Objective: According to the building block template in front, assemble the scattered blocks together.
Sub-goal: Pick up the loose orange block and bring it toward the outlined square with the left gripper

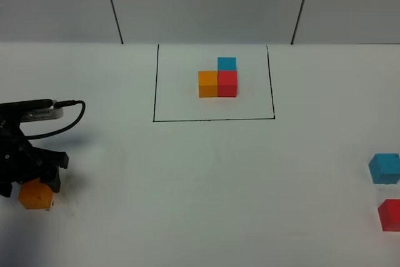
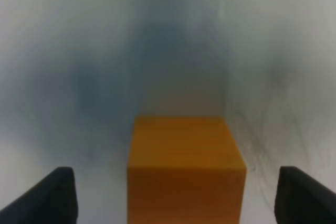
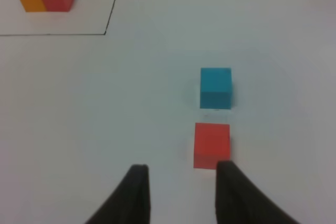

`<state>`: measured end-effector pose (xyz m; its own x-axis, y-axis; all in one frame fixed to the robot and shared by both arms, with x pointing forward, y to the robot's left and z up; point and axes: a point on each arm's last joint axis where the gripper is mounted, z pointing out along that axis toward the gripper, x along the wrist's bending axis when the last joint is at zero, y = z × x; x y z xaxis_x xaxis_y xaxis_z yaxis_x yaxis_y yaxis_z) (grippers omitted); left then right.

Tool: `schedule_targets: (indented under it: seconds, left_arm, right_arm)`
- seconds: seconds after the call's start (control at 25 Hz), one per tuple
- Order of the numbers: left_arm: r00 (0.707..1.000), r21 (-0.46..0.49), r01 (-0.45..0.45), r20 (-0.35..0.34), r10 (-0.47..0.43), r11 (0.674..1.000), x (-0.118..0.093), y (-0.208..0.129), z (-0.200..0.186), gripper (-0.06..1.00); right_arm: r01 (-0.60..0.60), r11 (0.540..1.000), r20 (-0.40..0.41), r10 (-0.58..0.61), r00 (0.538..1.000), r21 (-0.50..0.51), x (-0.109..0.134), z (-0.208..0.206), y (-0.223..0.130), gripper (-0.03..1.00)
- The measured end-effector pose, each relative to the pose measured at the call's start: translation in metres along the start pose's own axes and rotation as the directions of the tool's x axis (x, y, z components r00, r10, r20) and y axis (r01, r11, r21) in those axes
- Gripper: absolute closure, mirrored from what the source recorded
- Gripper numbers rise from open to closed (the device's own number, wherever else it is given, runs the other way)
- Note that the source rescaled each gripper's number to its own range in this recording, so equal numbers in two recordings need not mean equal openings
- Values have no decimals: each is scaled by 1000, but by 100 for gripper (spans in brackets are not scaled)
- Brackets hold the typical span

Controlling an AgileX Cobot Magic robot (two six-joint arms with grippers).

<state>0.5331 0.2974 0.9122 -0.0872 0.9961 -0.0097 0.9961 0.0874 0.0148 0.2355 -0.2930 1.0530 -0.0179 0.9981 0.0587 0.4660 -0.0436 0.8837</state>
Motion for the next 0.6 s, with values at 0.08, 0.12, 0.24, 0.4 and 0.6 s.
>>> schedule_targets:
  seconds: [0.08, 0.12, 0.24, 0.4, 0.6]
  left_arm:
    - [1000, 12, 0, -1, 0, 1000, 0, 0, 4, 29]
    - [1000, 18, 0, -2, 0, 1000, 0, 0, 6, 29]
    - [1000, 21, 0, -2, 0, 1000, 0, 1, 8, 30]
    - [1000, 21, 0, -2, 0, 1000, 0, 1, 8, 41]
    - [1000, 21, 0, -2, 0, 1000, 0, 1, 8, 91]
  right_arm:
    - [0, 1000, 0, 0, 1000, 0, 0, 0, 0, 97]
    - [0, 1000, 0, 0, 1000, 0, 0, 0, 0, 97]
    - [0, 1000, 0, 0, 1000, 0, 0, 0, 0, 97]
    - [0, 1000, 0, 0, 1000, 0, 0, 0, 0, 97]
    - [5, 1000, 0, -5, 1000, 0, 0, 0, 0, 97]
